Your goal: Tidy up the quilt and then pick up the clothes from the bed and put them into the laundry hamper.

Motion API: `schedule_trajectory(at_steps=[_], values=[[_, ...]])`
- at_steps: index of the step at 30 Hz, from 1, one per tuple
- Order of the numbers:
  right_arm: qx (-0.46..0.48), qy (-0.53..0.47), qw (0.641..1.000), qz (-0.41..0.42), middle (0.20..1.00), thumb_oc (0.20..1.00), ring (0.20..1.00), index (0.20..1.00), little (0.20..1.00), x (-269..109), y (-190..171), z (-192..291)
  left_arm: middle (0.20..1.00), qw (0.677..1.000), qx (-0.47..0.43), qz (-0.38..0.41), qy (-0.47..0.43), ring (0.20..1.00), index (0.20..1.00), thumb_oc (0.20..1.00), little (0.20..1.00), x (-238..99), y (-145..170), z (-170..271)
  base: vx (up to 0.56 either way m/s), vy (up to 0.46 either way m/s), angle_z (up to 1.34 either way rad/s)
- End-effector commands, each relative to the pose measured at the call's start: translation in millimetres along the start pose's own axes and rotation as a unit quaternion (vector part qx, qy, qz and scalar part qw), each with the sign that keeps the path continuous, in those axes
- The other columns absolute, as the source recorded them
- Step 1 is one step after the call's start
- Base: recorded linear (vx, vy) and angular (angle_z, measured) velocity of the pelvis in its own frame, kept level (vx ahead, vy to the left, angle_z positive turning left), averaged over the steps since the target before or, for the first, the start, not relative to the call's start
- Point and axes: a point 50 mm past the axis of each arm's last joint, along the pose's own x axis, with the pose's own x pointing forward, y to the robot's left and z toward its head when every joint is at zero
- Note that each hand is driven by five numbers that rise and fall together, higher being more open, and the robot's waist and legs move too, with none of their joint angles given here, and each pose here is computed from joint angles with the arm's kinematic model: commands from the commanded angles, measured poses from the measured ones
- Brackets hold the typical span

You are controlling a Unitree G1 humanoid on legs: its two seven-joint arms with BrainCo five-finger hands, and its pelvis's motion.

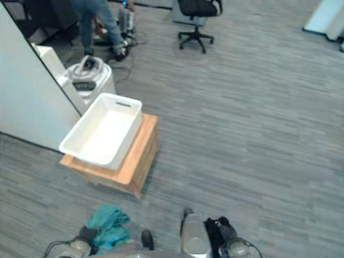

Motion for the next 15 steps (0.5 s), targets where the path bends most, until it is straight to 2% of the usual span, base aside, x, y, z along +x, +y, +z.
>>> schedule_trajectory(at_steps=[1,4,7,10,15], values=[[0.024,-0.048,0.998,-0.039,0.200,0.200,0.200,0.200,0.200,5.8,-23.8,30.9,0.200,0.999,0.031,0.030,-0.023,0.200,0.200,0.200,0.200,0.6,15.9,-1.0,0.39,-0.491,1.94],[0.038,-0.092,0.994,-0.043,0.200,0.200,0.200,0.200,0.200,4.9,-29.5,51.1,0.200,0.999,-0.008,0.031,-0.022,0.200,0.200,0.200,0.200,0.0,14.1,-0.3,0.17,-0.489,1.02],[0.044,-0.098,0.992,-0.068,0.200,0.200,0.200,0.200,0.200,5.4,-41.6,57.4,0.200,0.999,-0.005,0.030,-0.034,0.200,0.200,0.200,0.200,0.0,10.3,7.8,0.13,-0.251,1.07],[0.040,-0.094,0.992,-0.073,0.200,0.200,0.200,0.200,0.200,6.8,-45.7,59.0,0.200,0.999,-0.006,0.018,-0.028,0.200,0.200,0.200,0.200,-1.6,3.7,2.0,0.29,-0.008,0.77],[0.039,-0.096,0.992,-0.068,0.200,0.200,0.200,0.200,0.200,5.8,-40.8,56.5,0.200,1.000,0.006,0.008,0.008,0.200,0.200,0.200,0.200,-3.9,4.8,-21.7,0.34,0.162,0.46]])
